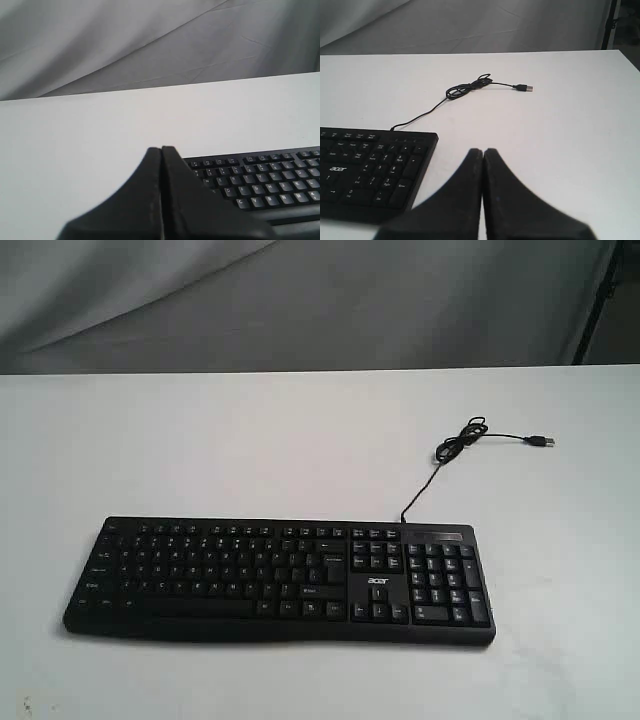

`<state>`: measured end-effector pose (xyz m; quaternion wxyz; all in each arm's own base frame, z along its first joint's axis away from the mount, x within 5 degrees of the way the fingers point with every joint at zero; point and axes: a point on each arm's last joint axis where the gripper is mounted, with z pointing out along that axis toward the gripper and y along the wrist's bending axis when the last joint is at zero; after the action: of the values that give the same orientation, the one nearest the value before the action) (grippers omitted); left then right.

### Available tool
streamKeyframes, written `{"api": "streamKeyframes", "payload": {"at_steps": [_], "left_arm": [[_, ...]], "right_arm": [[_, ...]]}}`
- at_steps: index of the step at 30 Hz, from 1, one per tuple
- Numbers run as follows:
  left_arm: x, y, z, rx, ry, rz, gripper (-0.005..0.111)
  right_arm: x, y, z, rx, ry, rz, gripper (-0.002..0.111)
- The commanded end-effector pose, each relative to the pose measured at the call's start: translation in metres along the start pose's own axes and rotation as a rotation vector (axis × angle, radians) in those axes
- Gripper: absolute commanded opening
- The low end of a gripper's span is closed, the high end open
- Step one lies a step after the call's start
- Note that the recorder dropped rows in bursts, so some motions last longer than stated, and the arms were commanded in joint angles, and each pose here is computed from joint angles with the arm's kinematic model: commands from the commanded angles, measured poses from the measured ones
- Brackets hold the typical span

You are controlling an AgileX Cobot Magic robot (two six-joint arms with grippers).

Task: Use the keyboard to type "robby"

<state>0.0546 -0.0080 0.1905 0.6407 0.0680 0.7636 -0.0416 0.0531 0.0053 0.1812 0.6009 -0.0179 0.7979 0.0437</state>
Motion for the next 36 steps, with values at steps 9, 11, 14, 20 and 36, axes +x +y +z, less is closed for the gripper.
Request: {"api": "streamKeyframes", "payload": {"at_steps": [9,11,14,20,36], "left_arm": [[0.001,0.000,0.000,0.005,-0.005,0.003,0.000],[0.001,0.000,0.000,0.005,-0.005,0.003,0.000],[0.001,0.000,0.000,0.005,-0.005,0.003,0.000],[0.001,0.000,0.000,0.005,-0.005,0.003,0.000],[0.001,0.000,0.000,0.005,-0.005,0.003,0.000]], "right_arm": [[0.000,0.000,0.000,0.007,-0.009,0.002,0.000],[0.000,0.000,0.000,0.007,-0.009,0.002,0.000],[0.000,0.000,0.000,0.007,-0.013,0.000,0.000],[-0.016,0.000,-0.002,0.003,-0.184,-0.002,0.000],[-0.064,0.000,-0.028,-0.036,-0.801,0.104,0.000]]}}
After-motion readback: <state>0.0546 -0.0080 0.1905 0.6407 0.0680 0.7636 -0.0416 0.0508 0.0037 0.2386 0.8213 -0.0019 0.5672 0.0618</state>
